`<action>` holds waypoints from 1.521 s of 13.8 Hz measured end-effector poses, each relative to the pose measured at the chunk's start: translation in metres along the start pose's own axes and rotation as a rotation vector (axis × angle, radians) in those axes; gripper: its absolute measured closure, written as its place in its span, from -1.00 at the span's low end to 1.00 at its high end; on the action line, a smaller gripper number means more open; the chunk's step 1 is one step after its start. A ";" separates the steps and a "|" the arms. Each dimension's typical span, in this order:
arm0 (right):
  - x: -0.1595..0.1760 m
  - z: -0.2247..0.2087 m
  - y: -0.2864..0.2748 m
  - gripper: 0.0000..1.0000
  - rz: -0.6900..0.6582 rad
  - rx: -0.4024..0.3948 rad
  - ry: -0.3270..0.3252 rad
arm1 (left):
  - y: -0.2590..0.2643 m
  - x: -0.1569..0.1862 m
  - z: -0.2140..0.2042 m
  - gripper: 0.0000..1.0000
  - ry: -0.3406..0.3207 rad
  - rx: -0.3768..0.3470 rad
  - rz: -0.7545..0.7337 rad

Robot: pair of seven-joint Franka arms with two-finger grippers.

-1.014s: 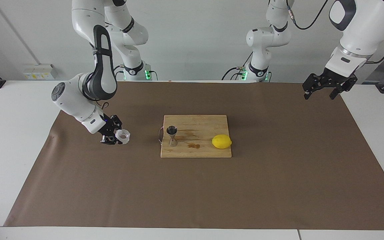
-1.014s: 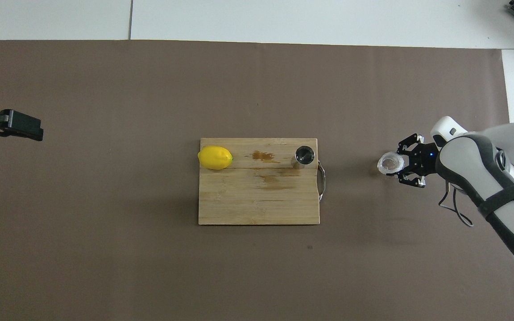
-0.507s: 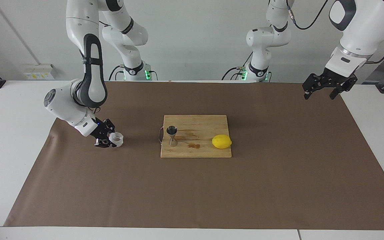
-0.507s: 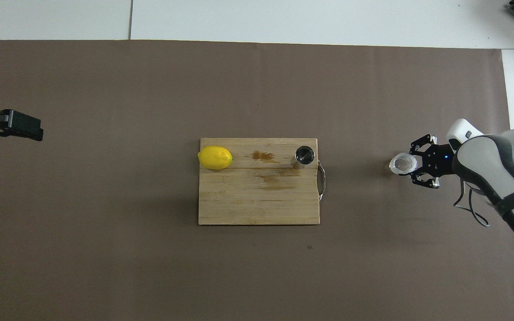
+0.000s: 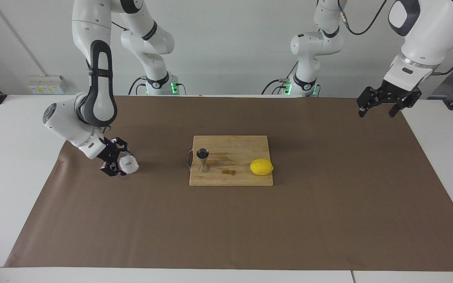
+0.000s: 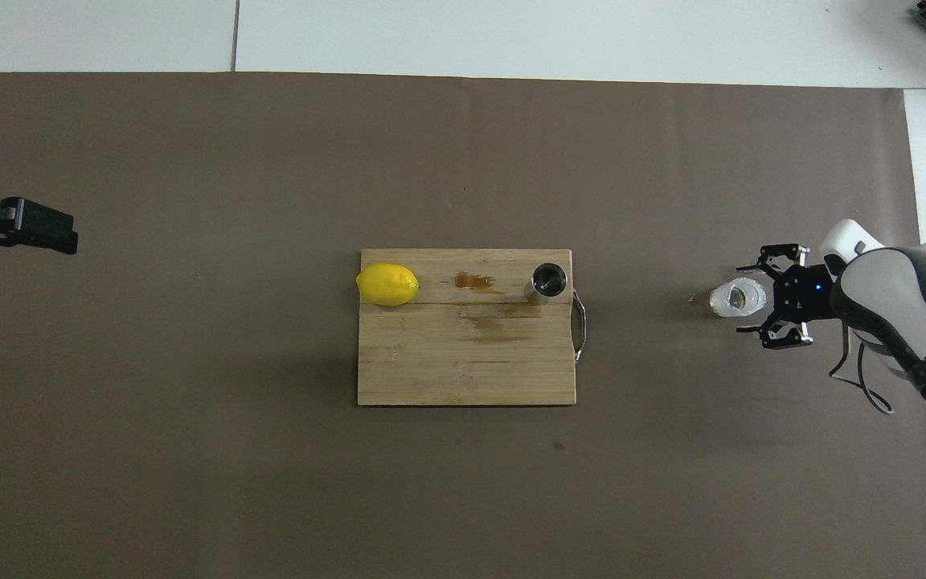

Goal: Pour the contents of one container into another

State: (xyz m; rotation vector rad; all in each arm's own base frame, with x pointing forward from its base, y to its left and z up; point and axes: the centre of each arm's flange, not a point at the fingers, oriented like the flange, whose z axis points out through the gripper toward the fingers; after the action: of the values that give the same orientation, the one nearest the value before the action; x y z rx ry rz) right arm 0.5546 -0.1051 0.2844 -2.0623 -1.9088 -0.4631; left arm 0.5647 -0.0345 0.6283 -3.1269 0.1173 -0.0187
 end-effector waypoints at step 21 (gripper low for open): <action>0.213 -0.214 0.015 -1.00 1.342 -0.389 -0.154 | 0.000 0.000 0.000 -1.00 0.000 0.000 0.000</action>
State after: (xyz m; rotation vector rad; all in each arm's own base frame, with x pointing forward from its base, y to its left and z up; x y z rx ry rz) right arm 0.5765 -0.0048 0.5685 -3.0509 -0.1401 -0.3080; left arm 0.5647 -0.0345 0.6283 -3.1269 0.1173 -0.0187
